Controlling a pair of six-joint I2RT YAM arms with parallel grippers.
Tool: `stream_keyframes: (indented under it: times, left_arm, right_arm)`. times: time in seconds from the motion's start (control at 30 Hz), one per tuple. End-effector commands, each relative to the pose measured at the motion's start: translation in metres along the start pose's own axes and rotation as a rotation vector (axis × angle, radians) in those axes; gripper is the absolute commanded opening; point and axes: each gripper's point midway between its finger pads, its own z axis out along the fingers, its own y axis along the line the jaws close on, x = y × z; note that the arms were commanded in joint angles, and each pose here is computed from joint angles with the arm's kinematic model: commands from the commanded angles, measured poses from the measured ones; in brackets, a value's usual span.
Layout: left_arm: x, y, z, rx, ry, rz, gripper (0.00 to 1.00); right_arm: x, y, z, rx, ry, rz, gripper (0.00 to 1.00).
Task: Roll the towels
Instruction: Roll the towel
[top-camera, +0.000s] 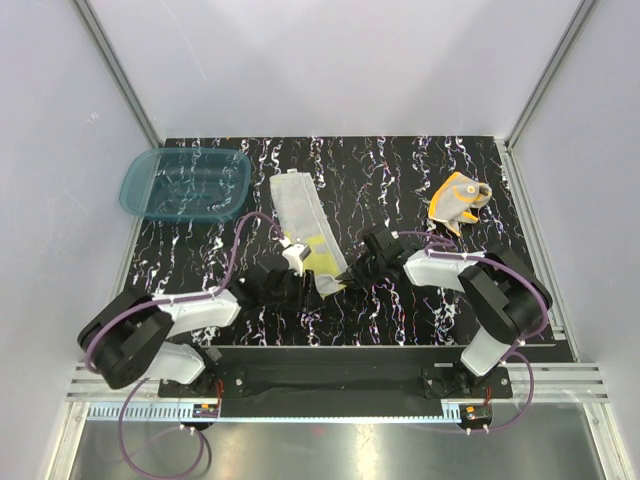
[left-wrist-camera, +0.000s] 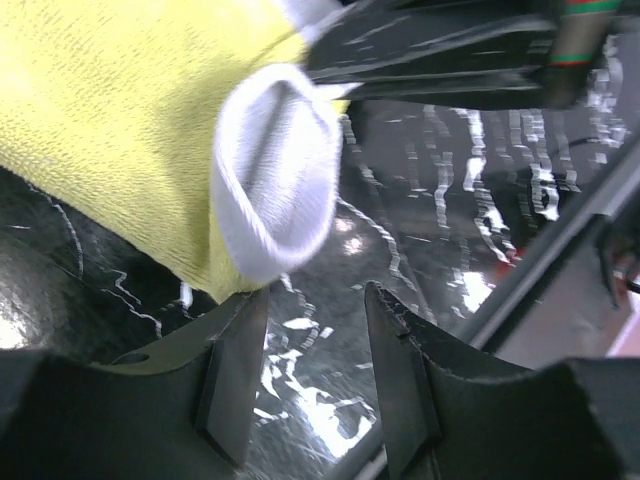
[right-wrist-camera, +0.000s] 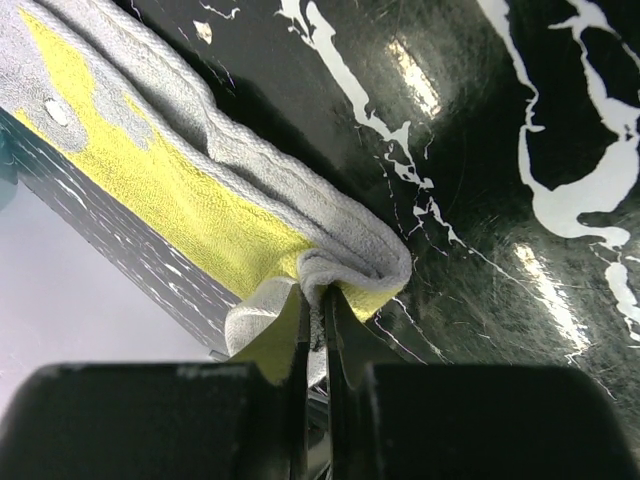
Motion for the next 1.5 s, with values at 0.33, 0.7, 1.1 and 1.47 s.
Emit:
stream_keyframes:
  times: [0.33,0.7,1.1,1.47]
  left_arm:
    - [-0.056,-0.003,0.006,-0.049,-0.214,0.006,0.48]
    - [-0.06,0.011,0.011,-0.12,-0.224,-0.029,0.47]
    - [-0.037,0.032,0.017,-0.172,-0.196,-0.096,0.46]
    - [-0.039,0.031,0.028,-0.154,-0.173,-0.112,0.46]
  right_arm:
    - [-0.008,-0.016,0.005,0.045,-0.028,-0.033,0.53]
    - [-0.013,0.019,-0.01,-0.046,-0.061,-0.15,1.0]
    - [-0.014,0.085,-0.038,-0.212,-0.097,-0.309,1.0]
    - [0.035,0.021,-0.053,-0.186,-0.12,-0.391,0.91]
